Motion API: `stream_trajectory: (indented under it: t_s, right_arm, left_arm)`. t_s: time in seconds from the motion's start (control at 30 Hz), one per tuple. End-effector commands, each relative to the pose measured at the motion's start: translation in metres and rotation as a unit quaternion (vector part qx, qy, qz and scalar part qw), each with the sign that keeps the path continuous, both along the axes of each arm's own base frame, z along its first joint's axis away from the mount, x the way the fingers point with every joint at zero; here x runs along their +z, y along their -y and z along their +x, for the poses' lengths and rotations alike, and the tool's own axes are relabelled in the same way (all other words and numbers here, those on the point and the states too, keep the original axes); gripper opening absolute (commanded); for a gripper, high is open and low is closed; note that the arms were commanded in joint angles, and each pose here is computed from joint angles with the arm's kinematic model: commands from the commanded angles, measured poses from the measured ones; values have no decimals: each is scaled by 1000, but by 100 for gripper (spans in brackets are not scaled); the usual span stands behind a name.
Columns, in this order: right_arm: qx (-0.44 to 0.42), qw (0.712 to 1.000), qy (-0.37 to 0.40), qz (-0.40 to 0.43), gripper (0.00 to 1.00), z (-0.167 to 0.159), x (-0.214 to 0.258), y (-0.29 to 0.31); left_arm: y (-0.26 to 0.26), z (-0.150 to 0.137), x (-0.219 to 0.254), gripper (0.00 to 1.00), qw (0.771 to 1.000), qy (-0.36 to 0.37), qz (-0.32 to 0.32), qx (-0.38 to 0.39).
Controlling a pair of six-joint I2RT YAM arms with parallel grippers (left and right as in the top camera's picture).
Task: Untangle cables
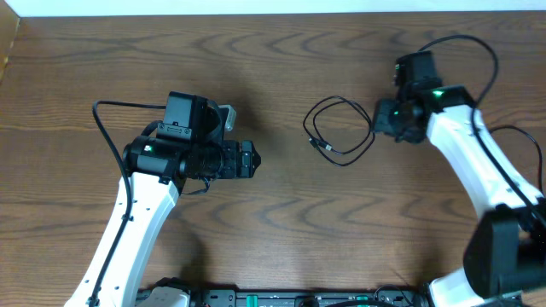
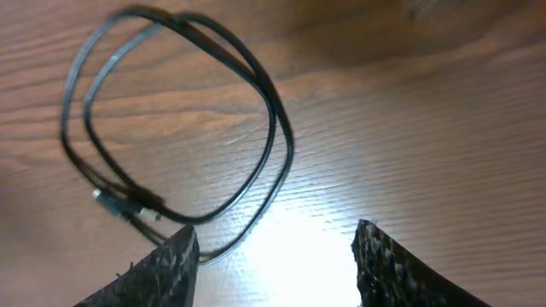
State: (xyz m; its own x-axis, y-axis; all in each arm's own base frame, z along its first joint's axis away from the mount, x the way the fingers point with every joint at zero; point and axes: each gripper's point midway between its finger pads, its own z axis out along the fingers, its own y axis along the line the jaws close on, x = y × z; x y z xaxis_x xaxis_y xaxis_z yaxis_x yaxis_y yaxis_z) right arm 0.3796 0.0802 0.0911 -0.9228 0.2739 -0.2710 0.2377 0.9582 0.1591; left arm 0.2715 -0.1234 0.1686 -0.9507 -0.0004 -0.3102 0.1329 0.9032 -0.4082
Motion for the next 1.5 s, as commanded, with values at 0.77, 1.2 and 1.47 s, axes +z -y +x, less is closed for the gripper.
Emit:
stream_trajectory:
  t_s: [0.77, 1.2, 1.47]
  right_arm:
    - [-121, 986, -76, -88, 56, -10, -90, -1]
    - [-112, 984, -98, -98, 33, -26, -106, -2]
    - [-102, 986, -111, -65, 1, -40, -123, -16]
  left_arm:
    - [1, -3, -3, 88, 1000, -3, -1, -15]
    - [1, -5, -4, 88, 1000, -5, 2, -23]
    - [0, -10, -6, 88, 1000, -17, 4, -23]
